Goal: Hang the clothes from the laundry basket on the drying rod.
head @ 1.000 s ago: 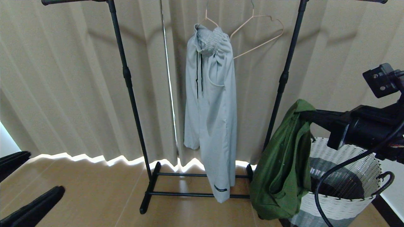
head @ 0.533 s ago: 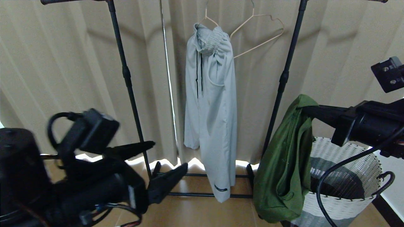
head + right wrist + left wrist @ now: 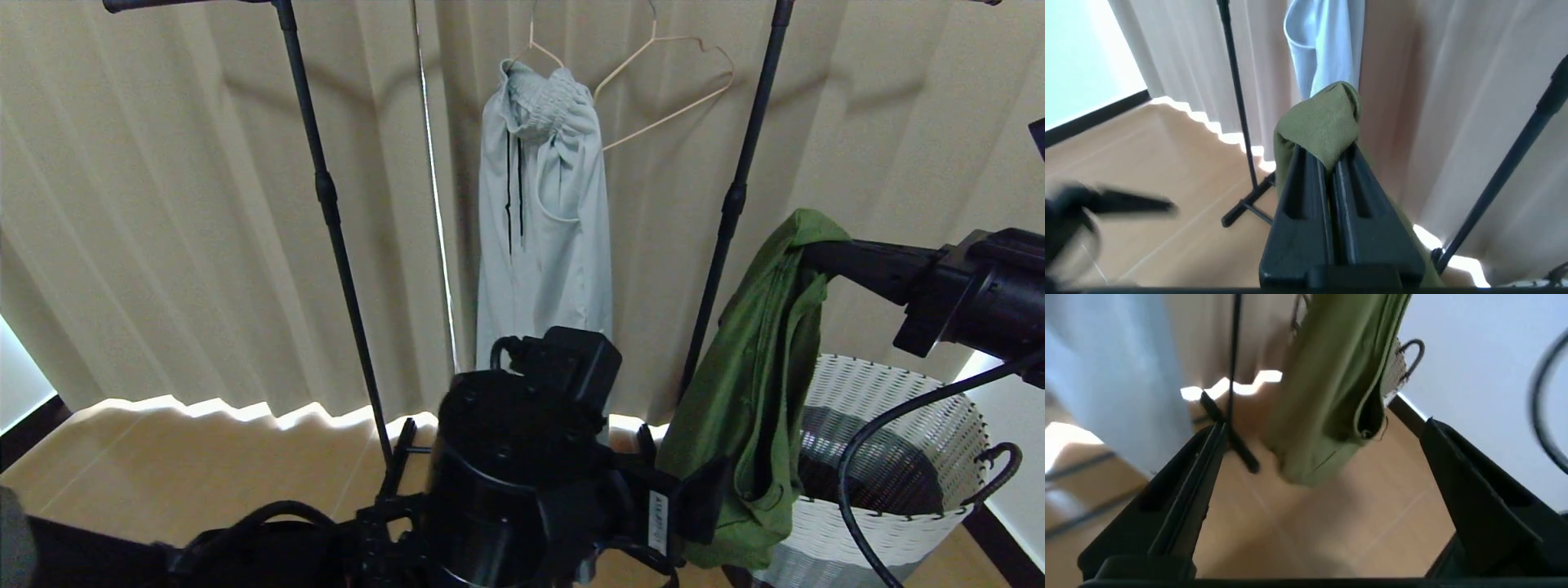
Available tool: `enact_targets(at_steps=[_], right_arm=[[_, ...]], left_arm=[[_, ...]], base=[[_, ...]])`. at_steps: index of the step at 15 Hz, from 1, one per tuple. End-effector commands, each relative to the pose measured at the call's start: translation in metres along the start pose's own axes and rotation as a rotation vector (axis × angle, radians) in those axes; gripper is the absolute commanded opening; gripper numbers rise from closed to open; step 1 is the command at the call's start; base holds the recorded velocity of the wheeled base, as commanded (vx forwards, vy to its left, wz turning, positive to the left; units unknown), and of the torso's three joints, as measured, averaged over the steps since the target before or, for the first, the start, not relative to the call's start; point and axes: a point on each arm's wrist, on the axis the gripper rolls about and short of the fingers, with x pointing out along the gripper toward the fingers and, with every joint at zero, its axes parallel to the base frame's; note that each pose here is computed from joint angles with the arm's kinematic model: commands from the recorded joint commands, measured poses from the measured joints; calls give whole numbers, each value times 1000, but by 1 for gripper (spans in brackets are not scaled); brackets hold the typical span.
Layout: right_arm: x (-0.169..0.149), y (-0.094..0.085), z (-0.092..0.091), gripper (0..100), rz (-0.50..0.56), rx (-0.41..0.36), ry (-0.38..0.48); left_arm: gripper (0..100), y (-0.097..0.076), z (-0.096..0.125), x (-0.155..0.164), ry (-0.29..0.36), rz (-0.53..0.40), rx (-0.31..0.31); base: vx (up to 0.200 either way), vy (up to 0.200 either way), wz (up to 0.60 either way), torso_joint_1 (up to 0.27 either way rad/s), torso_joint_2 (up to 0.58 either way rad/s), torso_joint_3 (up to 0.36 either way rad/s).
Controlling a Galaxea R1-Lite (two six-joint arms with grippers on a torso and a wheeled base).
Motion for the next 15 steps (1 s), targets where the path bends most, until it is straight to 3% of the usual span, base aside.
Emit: enact_targets(at_steps=[1, 5, 11, 15], right_arm=[[-1, 1, 1, 0, 3, -2, -5], [1, 0, 4, 0, 2, 6, -11], [0, 3, 3, 0, 30, 8, -10], [0, 3, 4, 0, 33, 8, -11]], left_arm=[[100, -12, -20, 24, 48, -7, -7], [100, -20, -27, 25, 66, -23, -46], [100, -22, -28, 48, 26, 6, -65], [100, -11, -24, 63, 3, 48, -77]], base=[[0, 0, 0, 0, 0, 0], [0, 0, 0, 0, 0, 0], [0, 0, 0, 0, 0, 0], [0, 0, 0, 0, 0, 0]])
